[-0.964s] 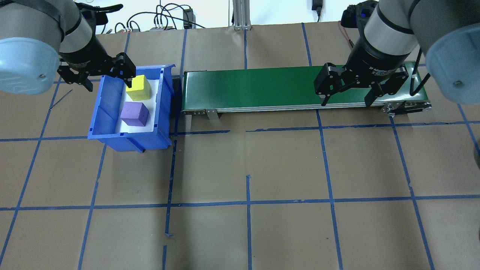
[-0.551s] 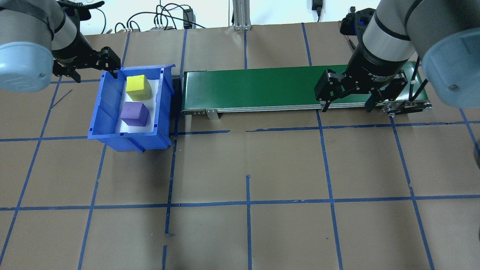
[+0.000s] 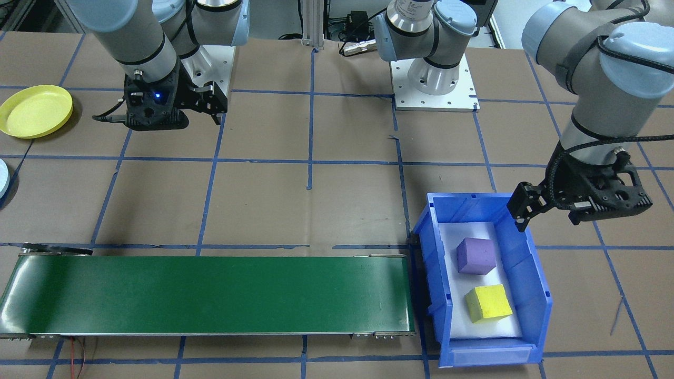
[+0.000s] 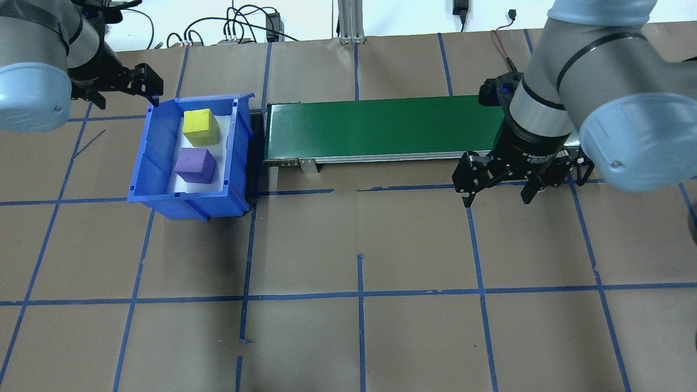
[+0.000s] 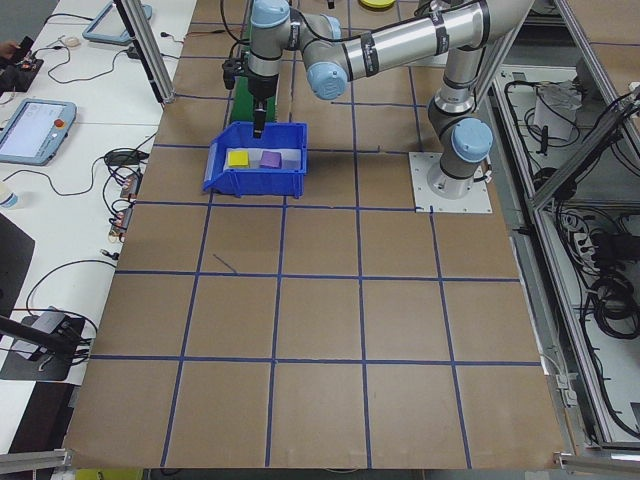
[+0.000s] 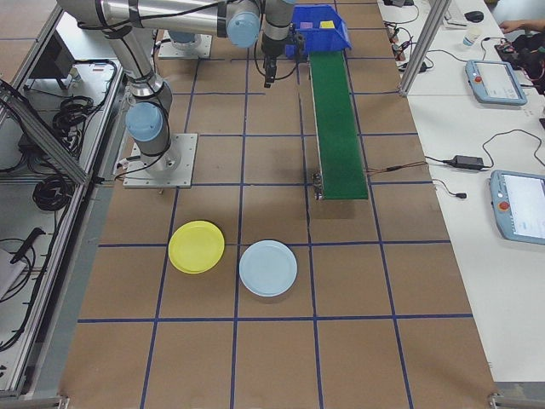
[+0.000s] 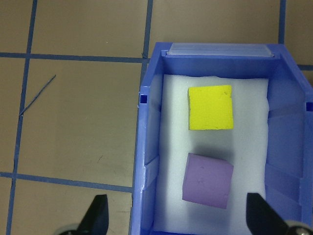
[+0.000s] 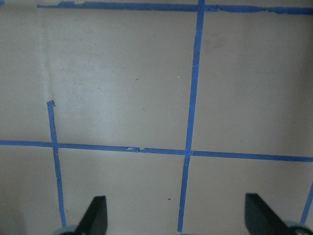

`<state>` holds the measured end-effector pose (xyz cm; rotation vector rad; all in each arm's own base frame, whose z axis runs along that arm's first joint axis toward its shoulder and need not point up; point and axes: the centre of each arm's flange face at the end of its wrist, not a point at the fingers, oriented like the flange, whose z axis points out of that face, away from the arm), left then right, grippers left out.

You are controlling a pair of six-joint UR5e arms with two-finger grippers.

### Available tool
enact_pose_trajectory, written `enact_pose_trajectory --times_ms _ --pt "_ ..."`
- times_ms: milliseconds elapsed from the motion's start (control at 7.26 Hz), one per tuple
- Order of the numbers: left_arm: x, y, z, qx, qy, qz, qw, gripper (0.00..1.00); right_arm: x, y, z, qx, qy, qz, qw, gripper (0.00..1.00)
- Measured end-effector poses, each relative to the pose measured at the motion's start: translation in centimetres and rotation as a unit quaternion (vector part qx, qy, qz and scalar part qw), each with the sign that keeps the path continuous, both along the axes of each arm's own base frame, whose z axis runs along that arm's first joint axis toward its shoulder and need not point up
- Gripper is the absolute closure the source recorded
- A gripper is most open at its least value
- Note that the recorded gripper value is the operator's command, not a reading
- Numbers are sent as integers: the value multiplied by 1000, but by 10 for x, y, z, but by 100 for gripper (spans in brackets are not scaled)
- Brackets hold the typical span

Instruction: Move block left to right into plate

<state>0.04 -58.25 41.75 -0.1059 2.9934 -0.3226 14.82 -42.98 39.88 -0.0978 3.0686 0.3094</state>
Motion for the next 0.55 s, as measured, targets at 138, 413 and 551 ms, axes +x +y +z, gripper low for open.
enact_pose_trajectory --times_ms 138,413,551 --pt "0 -1 -4 3 0 -6 1000 0 0 8 -19 21 -2 7 1000 0" --pt "0 -11 -21 2 11 -11 1000 0 -2 13 -34 35 -2 12 999 0" --pt "0 -20 -35 0 22 -15 1000 0 -3 10 -28 28 1 13 1000 0"
